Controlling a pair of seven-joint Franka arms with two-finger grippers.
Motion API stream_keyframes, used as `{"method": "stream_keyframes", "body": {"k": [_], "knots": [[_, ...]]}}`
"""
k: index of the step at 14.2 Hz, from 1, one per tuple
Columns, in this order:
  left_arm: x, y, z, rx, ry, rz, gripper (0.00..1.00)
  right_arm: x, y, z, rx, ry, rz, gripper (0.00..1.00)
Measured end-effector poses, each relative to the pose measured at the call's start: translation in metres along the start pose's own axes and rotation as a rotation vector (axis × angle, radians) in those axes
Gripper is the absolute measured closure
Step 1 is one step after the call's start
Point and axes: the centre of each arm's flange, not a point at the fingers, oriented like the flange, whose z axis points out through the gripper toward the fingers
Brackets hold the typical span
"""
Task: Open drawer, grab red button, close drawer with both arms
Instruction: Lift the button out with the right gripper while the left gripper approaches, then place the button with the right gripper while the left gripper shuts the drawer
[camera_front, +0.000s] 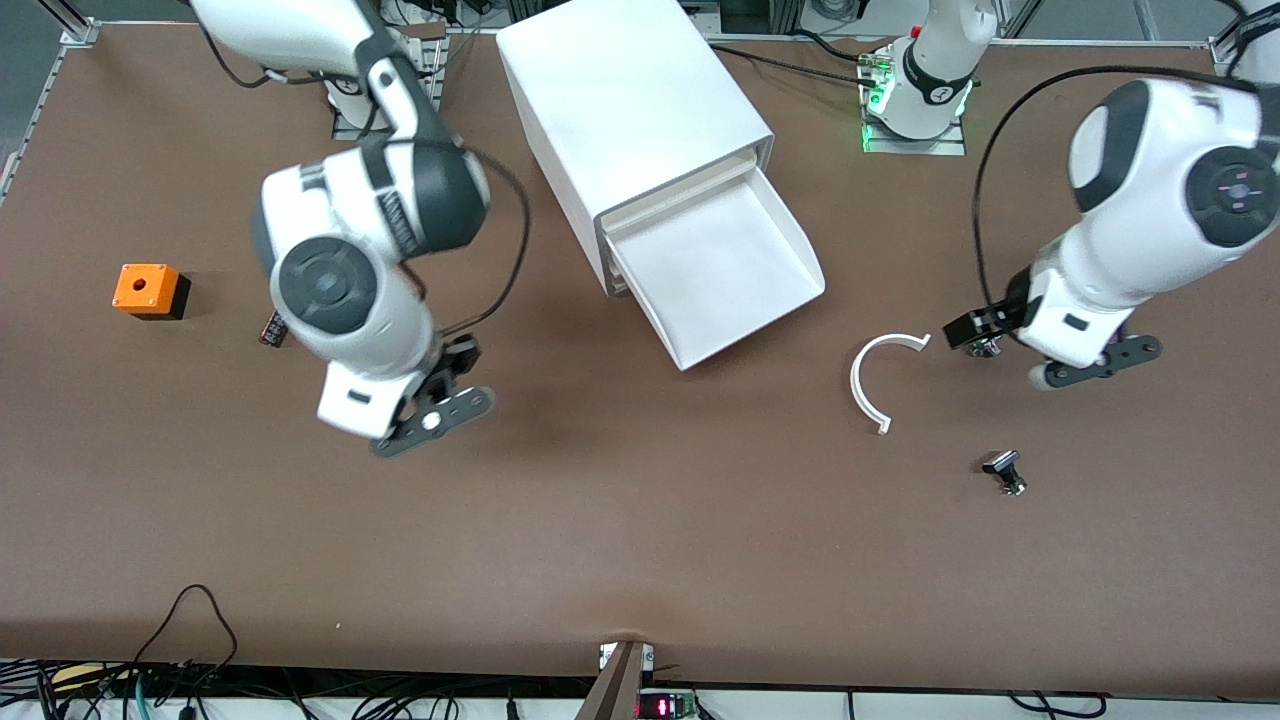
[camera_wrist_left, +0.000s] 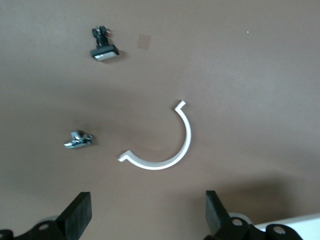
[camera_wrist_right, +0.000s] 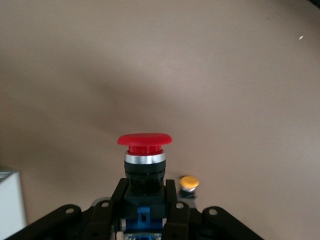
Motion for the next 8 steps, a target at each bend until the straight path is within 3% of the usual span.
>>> {"method": "stream_keyframes", "body": {"k": [4,8], "knots": [[-0.015,0.036,0.024,-0.018,0.014,-0.139,0.00,-0.024,0.077,0.055,-0.014,0.081,-0.108,0.67],[-0.023,0.068,0.047,-0.039,0.028,-0.223,0.00,-0.086,0.153,0.110,-0.004,0.108,-0.183,0.67]]}}
